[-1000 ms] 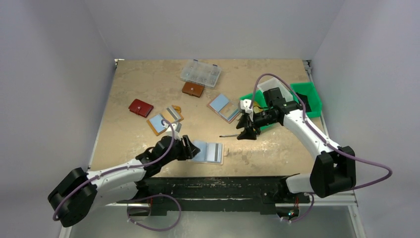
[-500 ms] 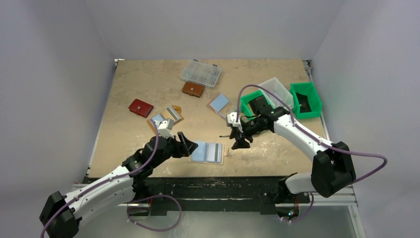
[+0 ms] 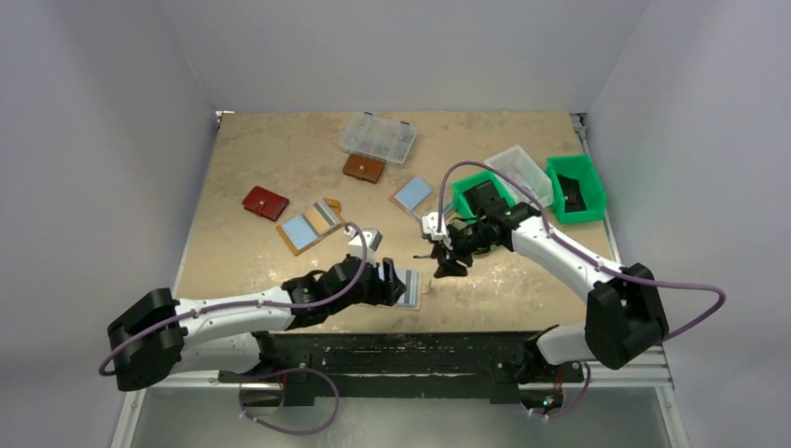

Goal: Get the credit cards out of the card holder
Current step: Remove the credit card from the card holder.

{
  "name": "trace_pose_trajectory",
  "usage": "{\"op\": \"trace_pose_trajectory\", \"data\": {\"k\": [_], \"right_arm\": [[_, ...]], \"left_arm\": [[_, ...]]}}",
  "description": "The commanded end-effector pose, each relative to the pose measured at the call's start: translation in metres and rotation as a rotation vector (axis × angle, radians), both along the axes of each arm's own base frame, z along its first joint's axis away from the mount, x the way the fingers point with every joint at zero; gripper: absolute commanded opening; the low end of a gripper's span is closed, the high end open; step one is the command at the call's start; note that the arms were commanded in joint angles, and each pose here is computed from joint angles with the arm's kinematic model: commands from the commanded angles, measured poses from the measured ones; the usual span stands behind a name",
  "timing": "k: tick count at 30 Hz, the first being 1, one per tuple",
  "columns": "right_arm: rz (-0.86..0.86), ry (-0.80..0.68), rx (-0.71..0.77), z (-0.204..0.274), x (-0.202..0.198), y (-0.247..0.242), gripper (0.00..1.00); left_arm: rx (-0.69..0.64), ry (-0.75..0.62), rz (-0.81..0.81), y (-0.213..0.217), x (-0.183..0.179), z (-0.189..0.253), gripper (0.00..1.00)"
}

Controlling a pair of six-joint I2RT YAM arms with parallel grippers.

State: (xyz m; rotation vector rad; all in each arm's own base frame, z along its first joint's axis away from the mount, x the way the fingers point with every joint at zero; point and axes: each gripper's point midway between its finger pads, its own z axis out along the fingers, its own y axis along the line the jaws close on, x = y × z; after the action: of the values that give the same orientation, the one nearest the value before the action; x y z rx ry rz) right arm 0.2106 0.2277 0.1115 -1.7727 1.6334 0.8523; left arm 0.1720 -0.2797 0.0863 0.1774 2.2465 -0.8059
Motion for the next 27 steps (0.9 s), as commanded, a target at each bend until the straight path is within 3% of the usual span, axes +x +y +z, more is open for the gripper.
{"op": "trace_pose_trajectory", "data": {"k": [1, 7, 19, 27], "right_arm": [[-0.022, -0.014, -0.004, 0.003, 0.008, 0.001, 0.55], [-0.083, 0.03, -0.034, 0.006, 0.021, -0.007, 0.55], [-0.131, 0.05, -0.041, 0.006, 0.029, -0.017, 0.55], [-0.131, 0.052, -0.041, 0.005, 0.029, -0.017, 0.55]], "left_arm": [[0.07, -0.101, 0.101, -0.01, 0.019, 0.019, 0.65], [0.245, -0.049, 0.147, -0.018, 0.016, -0.011, 0.66], [0.456, -0.013, 0.183, -0.037, 0.018, -0.035, 0.67], [0.487, 0.001, 0.19, -0.036, 0.018, -0.04, 0.61]]}}
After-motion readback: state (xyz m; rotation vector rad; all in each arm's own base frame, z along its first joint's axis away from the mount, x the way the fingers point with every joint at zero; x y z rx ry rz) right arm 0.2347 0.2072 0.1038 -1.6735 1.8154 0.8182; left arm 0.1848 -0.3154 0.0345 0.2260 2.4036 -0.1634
